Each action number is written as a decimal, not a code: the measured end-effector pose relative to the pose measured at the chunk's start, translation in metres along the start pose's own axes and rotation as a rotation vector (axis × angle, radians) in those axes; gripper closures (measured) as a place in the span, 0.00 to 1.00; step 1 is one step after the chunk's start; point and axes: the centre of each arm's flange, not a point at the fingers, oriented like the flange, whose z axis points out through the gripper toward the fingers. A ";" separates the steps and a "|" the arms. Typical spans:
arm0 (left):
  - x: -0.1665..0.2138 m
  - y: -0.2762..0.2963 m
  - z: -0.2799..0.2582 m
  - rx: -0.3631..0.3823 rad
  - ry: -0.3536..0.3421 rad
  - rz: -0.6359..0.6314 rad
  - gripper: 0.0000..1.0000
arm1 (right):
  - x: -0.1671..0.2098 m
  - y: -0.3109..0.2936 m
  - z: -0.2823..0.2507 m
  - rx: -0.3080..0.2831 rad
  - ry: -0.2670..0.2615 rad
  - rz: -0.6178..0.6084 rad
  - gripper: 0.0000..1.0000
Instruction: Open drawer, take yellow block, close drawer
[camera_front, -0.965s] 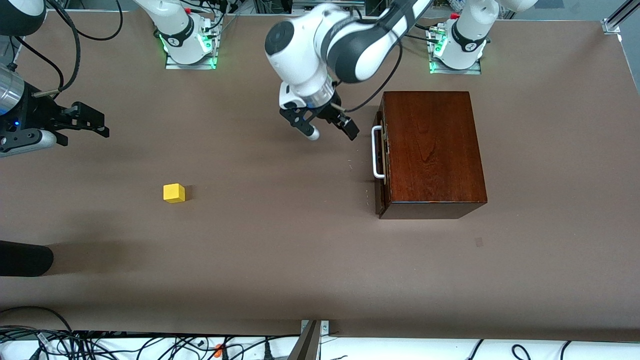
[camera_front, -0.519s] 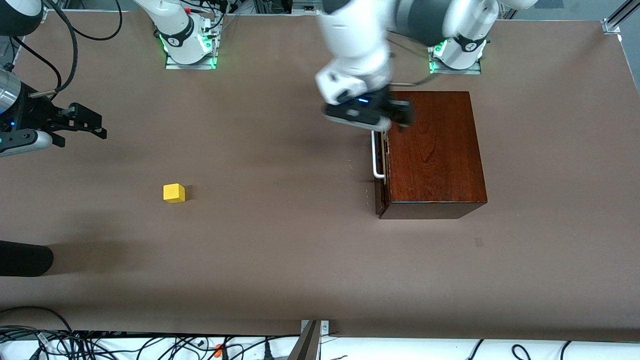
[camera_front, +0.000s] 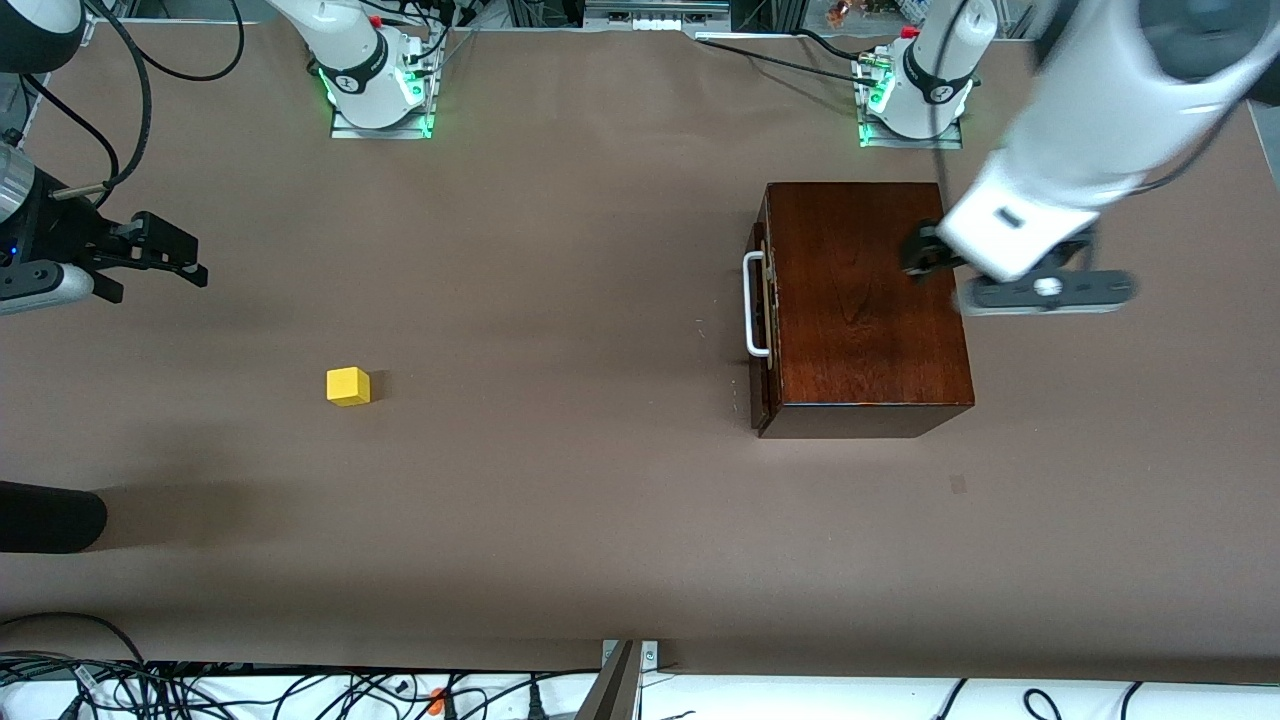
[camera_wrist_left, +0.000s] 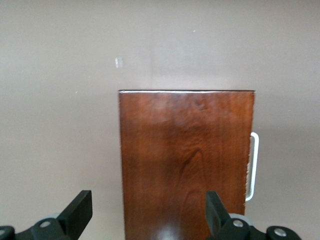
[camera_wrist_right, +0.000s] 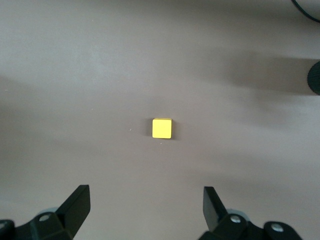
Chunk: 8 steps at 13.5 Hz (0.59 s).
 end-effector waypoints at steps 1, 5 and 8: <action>-0.001 -0.022 -0.003 -0.011 -0.004 0.000 0.00 | 0.000 0.000 0.000 0.000 0.000 0.000 0.00; -0.007 -0.107 0.010 -0.079 0.035 0.020 0.00 | 0.000 0.000 0.000 0.000 0.001 -0.001 0.00; -0.026 -0.124 0.025 -0.087 0.049 0.018 0.00 | 0.000 -0.001 0.000 0.000 0.001 -0.001 0.00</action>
